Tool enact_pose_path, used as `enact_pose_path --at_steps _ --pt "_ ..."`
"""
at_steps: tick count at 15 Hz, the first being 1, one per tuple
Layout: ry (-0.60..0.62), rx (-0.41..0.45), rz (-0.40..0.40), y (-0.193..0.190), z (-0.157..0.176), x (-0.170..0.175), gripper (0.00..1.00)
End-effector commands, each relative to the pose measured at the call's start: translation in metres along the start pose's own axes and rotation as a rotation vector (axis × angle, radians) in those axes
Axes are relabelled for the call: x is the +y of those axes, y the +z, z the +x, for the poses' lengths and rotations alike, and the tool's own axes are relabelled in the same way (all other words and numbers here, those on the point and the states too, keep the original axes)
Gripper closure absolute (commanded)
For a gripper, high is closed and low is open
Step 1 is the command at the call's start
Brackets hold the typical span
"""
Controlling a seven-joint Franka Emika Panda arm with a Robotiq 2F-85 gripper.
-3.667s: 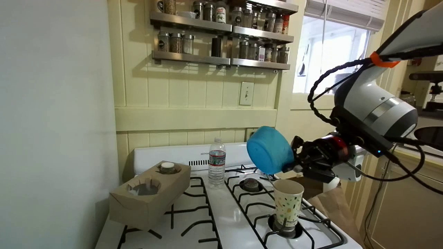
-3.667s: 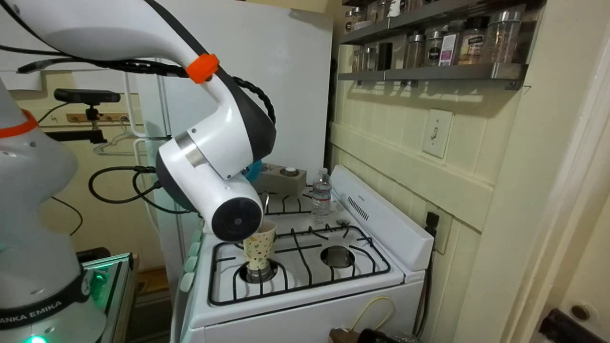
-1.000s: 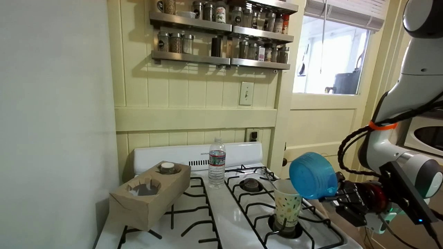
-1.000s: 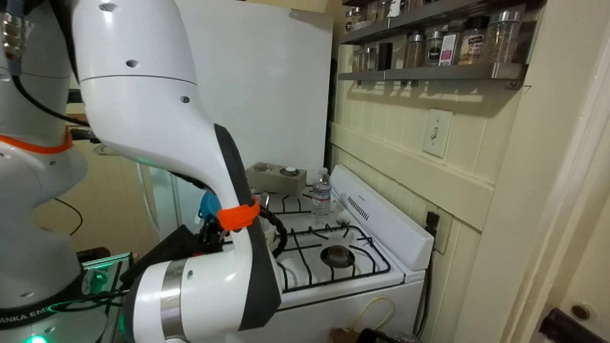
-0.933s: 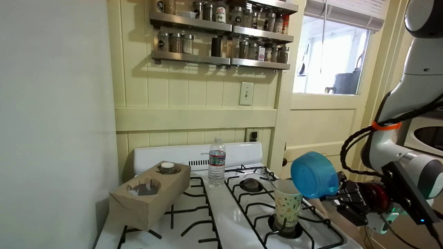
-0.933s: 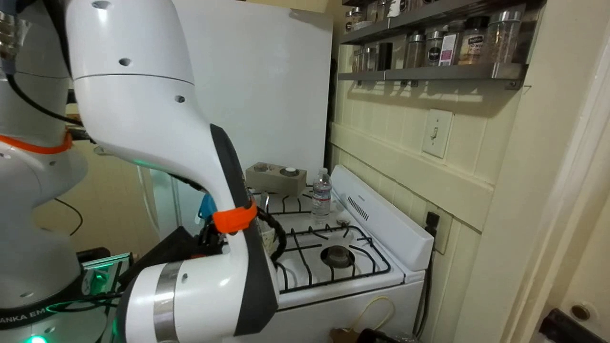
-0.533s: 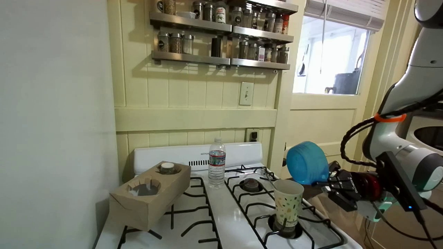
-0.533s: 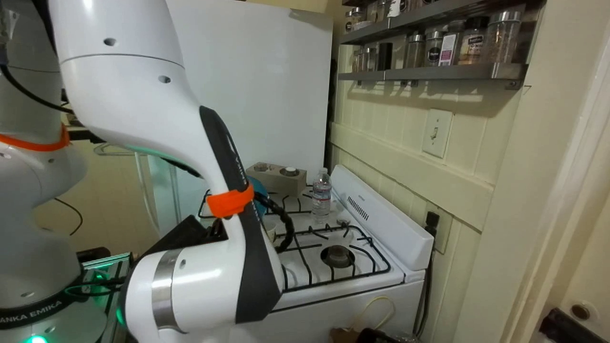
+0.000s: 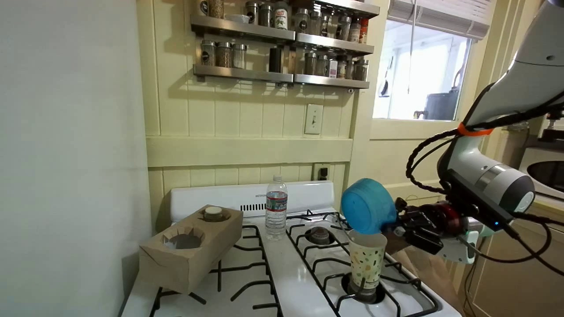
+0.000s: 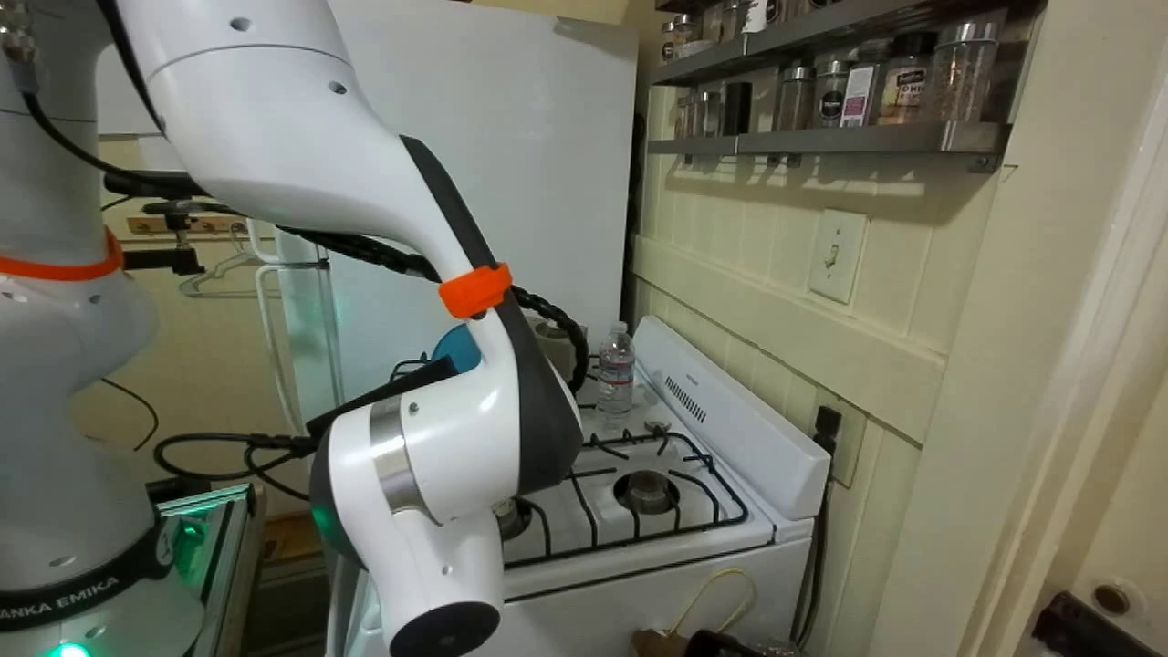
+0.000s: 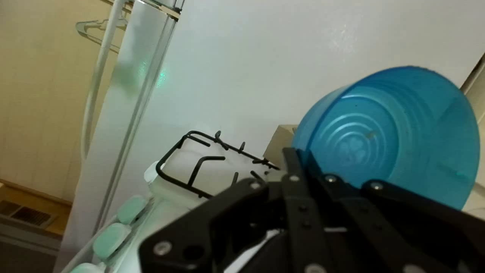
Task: Put the blue bowl on top of the coffee cup.
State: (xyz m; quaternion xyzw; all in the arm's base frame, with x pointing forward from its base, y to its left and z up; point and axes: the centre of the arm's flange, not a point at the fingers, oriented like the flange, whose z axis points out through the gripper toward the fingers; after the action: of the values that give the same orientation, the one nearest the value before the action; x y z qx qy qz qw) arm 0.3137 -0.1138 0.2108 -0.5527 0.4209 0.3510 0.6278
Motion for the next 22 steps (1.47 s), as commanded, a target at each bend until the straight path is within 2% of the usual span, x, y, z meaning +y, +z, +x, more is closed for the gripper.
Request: enact_pose_path --at_steps 1,6,12,13,15,22 --pt "0.156 0.123 -0.025 -0.003 -0.023 0.011 0.99" --pt "0.341 0.280 -0.045 -0.014 -0.038 0.021 0.99" --pt "0.389 0.366 -0.016 -0.020 -0.049 0.010 0.99" --pt "0.398 0.368 -0.017 -0.020 -0.050 0.008 0.71" --pt "0.399 0.370 -0.021 -0.018 -0.053 0.003 0.65" --pt "0.355 0.408 -0.050 -0.005 -0.079 -0.013 0.12"
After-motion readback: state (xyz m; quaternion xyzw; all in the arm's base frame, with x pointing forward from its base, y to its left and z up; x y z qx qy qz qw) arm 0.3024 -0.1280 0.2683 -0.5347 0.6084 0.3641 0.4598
